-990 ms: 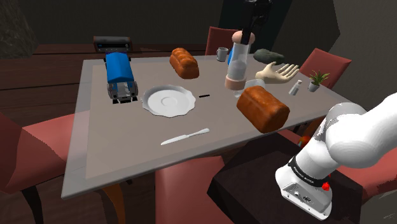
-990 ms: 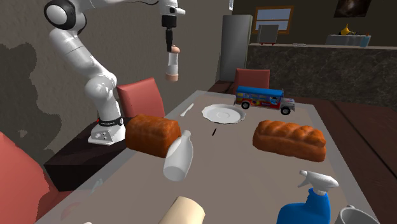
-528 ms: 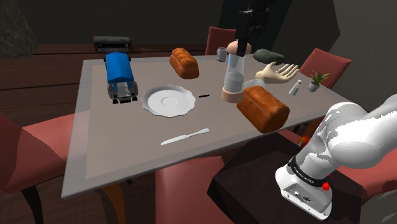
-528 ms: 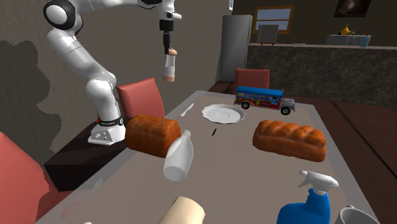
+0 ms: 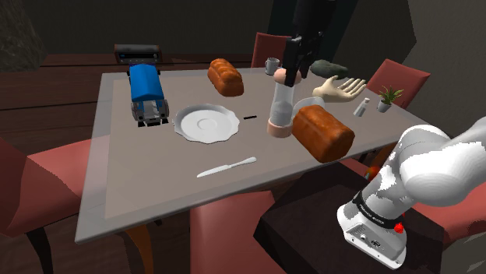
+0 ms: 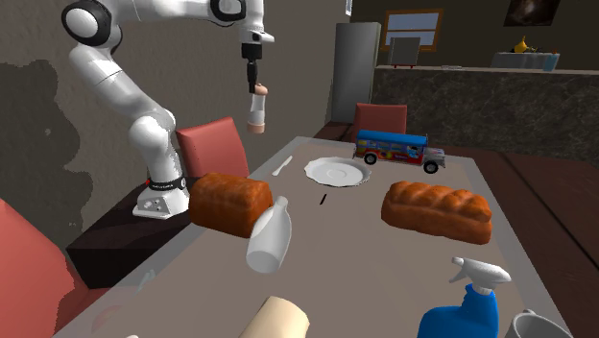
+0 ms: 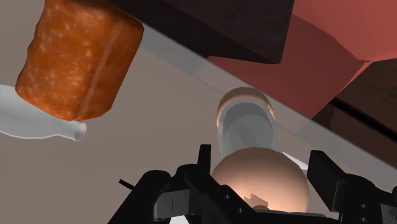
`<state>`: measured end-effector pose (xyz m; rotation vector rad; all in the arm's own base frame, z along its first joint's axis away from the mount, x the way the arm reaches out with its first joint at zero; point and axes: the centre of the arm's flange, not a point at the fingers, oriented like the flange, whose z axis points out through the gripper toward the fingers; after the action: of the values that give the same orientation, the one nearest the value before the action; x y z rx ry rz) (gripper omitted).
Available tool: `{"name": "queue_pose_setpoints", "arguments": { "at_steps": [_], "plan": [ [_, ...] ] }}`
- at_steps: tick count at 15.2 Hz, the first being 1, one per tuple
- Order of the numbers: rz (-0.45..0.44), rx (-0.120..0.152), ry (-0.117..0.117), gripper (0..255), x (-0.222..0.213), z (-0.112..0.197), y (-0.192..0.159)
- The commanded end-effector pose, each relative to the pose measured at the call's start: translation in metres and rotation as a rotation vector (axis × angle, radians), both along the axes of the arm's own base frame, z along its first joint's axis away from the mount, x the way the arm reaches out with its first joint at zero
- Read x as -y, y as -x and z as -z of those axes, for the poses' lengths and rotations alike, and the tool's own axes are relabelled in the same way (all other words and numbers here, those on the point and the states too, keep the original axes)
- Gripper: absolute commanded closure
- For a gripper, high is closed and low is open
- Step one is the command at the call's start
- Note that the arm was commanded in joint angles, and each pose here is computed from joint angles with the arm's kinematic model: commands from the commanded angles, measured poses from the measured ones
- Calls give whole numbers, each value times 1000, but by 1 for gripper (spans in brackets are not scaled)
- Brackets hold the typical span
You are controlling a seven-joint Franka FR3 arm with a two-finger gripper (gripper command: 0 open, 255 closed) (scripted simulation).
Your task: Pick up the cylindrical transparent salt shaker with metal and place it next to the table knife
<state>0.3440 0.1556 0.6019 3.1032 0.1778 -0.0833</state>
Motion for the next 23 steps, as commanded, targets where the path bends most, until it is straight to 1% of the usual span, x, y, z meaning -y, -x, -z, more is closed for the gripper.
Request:
{"name": "queue_pose_setpoints", "arguments": {
  "at_steps": [1,23],
  "plan": [
    [0,1,0,255,-1,11,0],
    [0,1,0,255,-1,127,0]
  ]
}}
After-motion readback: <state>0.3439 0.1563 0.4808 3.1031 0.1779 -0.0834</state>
